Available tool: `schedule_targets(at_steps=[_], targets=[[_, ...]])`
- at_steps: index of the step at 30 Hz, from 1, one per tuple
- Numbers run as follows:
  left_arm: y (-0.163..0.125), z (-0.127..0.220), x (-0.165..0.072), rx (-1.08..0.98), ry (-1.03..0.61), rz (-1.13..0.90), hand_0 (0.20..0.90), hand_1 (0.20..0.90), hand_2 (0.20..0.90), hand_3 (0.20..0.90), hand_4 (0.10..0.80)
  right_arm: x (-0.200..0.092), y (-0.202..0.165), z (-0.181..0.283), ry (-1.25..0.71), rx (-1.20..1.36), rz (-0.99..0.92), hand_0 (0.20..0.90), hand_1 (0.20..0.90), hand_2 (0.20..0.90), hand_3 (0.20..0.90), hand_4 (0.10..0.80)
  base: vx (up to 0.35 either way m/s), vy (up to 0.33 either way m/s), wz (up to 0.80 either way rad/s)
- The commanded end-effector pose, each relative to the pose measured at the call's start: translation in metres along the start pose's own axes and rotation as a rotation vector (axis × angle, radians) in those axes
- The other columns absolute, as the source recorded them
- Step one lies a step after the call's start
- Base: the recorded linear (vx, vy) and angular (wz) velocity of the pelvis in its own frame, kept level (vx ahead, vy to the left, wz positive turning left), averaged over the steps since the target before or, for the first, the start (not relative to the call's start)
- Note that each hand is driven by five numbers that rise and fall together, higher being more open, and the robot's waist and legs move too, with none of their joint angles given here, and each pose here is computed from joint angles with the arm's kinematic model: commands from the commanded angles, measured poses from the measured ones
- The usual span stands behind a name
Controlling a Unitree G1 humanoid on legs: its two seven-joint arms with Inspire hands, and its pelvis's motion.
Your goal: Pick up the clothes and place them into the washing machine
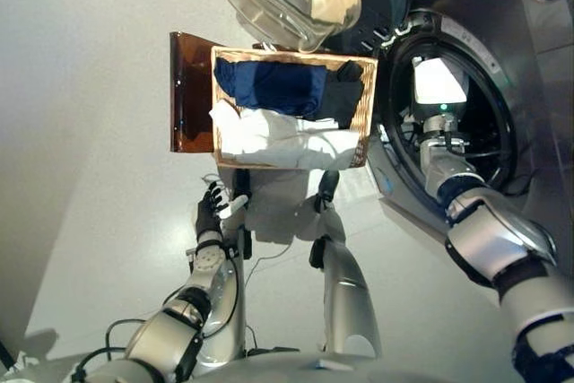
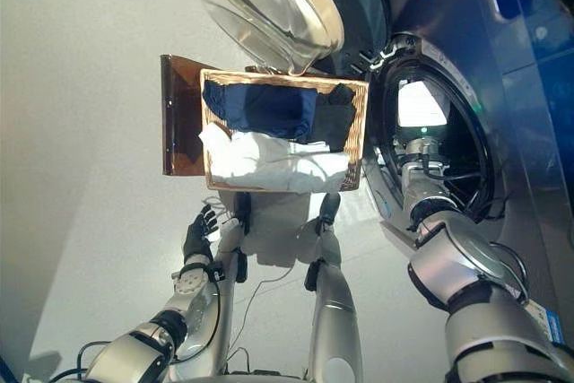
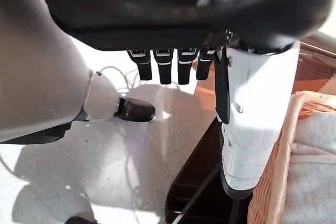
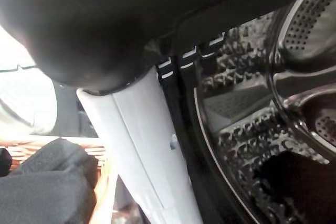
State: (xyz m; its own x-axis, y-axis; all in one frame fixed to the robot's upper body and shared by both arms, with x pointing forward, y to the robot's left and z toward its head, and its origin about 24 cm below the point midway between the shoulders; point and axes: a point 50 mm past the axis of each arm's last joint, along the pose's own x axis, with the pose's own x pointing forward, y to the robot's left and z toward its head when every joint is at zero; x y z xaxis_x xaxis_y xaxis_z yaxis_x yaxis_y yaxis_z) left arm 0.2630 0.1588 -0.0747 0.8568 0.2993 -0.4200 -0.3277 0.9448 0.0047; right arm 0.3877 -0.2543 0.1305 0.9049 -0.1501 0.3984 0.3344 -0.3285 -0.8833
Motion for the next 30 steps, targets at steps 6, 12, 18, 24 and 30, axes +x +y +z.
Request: schedule_targets(at_steps=[6, 12, 18, 24, 30], targets=[[-0.003, 0.018, 0.009, 0.031, -0.056, 0.004, 0.9, 0.9, 0.9, 0.9, 0.8, 0.045, -0.1, 0.096, -0.33, 0.073, -0.294, 0.9, 0.9, 0.9, 0.9, 0.8, -0.002, 0.0, -0.02], [0.0, 0.015, 0.01, 0.069, -0.031, 0.03, 0.9, 0.9, 0.9, 0.9, 0.8, 0.03, -0.103, 0.136, -0.379, 0.249, -0.271, 0.9, 0.9, 0.9, 0.9, 0.8, 0.006, 0.0, -0.03], [0.005, 0.009, 0.009, 0.104, -0.003, 0.045, 0.9, 0.9, 0.9, 0.9, 0.8, 0.008, -0.08, 0.154, -0.356, 0.448, -0.151, 0.9, 0.9, 0.9, 0.9, 0.8, 0.006, 0.001, -0.01], [0.012, -0.001, 0.007, 0.147, 0.033, 0.047, 0.9, 0.9, 0.9, 0.9, 0.8, -0.027, -0.022, 0.144, -0.281, 0.538, 0.062, 0.9, 0.9, 0.9, 0.9, 0.8, 0.013, 0.0, 0.01], [0.027, -0.009, 0.005, 0.174, 0.061, 0.068, 0.9, 0.9, 0.9, 0.9, 0.8, -0.075, 0.04, 0.12, -0.12, 0.62, 0.289, 0.9, 0.9, 0.9, 0.9, 0.8, 0.043, -0.002, 0.03]])
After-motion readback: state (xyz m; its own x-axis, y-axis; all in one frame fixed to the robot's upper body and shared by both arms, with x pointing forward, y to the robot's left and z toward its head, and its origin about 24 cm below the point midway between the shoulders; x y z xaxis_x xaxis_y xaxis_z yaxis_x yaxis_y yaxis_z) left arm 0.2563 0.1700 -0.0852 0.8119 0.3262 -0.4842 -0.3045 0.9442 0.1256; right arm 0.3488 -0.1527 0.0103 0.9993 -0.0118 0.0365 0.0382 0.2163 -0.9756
